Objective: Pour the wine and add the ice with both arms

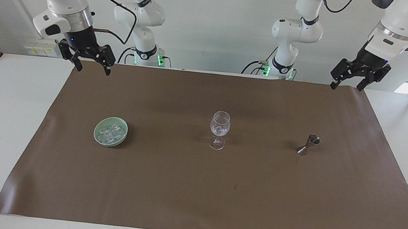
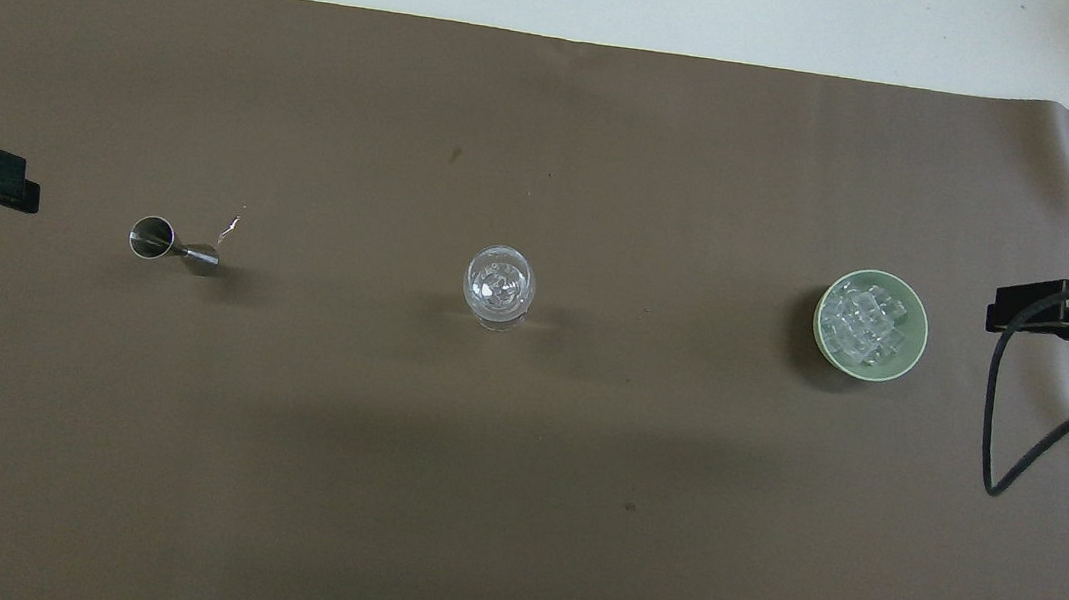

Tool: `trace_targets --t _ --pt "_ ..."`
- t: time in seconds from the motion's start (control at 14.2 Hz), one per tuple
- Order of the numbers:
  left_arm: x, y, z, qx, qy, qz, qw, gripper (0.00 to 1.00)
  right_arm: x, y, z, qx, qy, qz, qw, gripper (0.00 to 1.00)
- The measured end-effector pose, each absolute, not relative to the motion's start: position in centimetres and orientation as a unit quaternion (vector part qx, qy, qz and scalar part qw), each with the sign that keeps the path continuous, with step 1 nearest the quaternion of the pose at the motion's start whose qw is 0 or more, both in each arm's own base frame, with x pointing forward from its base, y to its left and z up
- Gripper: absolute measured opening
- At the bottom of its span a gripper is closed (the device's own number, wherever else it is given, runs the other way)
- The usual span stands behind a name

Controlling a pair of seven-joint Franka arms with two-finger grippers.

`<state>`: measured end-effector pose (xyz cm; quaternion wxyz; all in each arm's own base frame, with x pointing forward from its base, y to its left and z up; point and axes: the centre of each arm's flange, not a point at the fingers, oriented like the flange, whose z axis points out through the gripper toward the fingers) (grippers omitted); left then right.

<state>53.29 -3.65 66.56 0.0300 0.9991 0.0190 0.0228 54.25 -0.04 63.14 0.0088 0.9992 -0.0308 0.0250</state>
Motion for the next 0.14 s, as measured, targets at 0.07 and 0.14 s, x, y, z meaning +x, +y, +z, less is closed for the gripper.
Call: trace_targets --t 0.07,0.14 --pt "53.29 -3.66 66.57 0.999 0.019 0.023 0.030 1.00 54.25 -0.04 63.14 0.999 -0.029 0.025 0.009 1.00" --pt "53.29 -3.65 66.57 0.999 0.019 0.023 0.030 1.00 54.25 -0.04 63.14 0.999 -0.028 0.025 0.009 1.00"
